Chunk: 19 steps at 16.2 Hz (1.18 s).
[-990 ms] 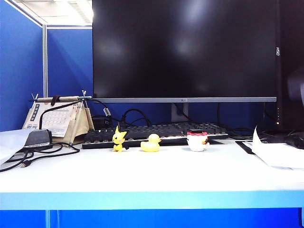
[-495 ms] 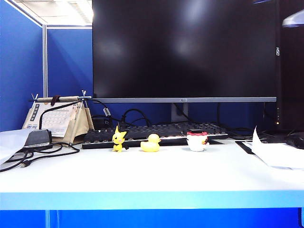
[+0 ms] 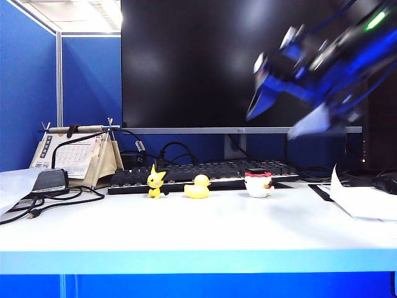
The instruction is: Pick up the doll with a different color than the other dolls and place it near you.
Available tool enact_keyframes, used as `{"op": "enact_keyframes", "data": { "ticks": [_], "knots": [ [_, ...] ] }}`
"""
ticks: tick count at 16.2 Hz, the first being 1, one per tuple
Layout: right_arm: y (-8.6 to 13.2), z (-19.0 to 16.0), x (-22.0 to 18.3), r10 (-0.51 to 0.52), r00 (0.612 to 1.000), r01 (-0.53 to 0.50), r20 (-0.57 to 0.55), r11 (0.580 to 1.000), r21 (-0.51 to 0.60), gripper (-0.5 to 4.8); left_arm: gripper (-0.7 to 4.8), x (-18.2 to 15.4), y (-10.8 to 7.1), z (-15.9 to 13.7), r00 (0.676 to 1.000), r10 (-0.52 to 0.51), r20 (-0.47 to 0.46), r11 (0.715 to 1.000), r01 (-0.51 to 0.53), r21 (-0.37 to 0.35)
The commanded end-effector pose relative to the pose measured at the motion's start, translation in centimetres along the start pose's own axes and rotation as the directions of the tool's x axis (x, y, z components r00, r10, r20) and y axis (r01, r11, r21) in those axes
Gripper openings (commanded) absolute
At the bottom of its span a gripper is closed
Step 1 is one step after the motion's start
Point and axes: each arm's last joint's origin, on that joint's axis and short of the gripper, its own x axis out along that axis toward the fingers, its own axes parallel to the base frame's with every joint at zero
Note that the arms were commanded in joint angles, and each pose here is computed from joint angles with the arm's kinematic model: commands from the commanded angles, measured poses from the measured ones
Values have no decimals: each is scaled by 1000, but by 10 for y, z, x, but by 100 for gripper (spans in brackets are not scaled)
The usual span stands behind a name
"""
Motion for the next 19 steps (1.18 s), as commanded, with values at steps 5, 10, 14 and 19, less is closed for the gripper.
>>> {"op": "enact_keyframes", "data": {
  "ticks": [5, 10, 14, 19],
  "knots": [
    [-1, 10, 36, 6, 997, -11, 76, 998, 64, 479, 22, 0, 0, 0, 1000, -4, -1, 1000, 4, -3],
    [-11, -4, 58, -23, 998, 23, 65, 1000, -8, 479, 22, 0, 0, 0, 1000, -4, -1, 1000, 4, -3],
    [-24, -17, 86, -93, 995, 95, 20, 986, -139, 479, 22, 0, 0, 0, 1000, -4, -1, 1000, 4, -3],
    [-61, -2, 98, -156, 987, 162, 48, 978, -132, 479, 22, 0, 0, 0, 1000, -4, -1, 1000, 4, -3]
  ]
}}
